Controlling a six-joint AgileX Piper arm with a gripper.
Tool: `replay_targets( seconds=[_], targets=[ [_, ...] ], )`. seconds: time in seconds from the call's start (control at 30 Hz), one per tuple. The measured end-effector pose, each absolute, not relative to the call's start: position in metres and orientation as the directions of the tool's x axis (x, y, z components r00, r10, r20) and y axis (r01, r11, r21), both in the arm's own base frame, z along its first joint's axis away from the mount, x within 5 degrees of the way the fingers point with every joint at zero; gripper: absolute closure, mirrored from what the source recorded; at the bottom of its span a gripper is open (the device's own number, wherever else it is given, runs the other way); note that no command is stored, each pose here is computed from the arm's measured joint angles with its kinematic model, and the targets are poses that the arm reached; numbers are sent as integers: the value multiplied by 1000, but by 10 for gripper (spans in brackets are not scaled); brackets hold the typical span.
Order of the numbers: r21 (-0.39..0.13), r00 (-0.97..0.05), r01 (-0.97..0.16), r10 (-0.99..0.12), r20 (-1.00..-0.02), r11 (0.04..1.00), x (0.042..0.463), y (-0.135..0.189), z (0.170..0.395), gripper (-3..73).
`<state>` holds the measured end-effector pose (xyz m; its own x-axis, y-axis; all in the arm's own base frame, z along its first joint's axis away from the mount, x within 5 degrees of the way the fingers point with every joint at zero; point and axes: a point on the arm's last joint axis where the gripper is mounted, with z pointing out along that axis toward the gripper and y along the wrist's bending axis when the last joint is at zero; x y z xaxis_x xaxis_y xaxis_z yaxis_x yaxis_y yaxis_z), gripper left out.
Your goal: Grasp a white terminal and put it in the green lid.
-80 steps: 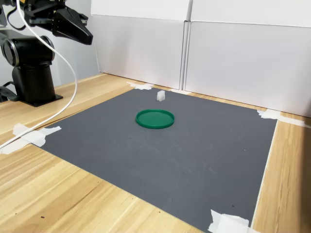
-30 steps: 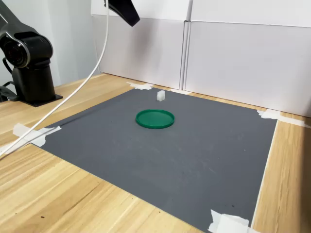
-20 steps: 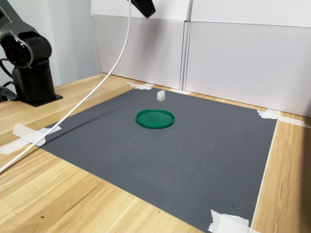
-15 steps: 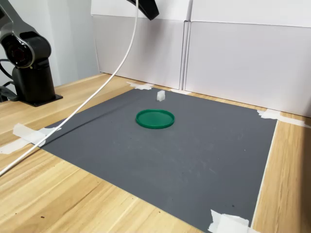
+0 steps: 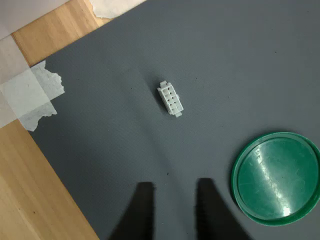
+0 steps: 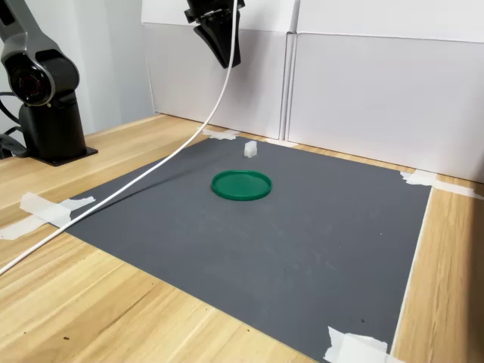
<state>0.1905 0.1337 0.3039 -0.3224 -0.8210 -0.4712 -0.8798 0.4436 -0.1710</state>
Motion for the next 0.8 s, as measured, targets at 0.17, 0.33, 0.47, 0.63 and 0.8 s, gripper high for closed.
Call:
replay_targets(
  seconds=[0.17, 0.33, 0.47, 0.63, 0.8],
  targets=[
    [-179, -330, -863, -795, -508, 472, 194, 136, 305, 140],
    [-172, -340, -861, -794, -504, 478, 198, 139, 301, -5],
    [-161, -357, -854, -782, -512, 495, 200, 140, 300, -16],
    [-129, -398, -839, -757, -518, 529, 208, 145, 291, -17],
    [-107, -431, -830, -753, -498, 547, 218, 152, 277, -19]
  ],
)
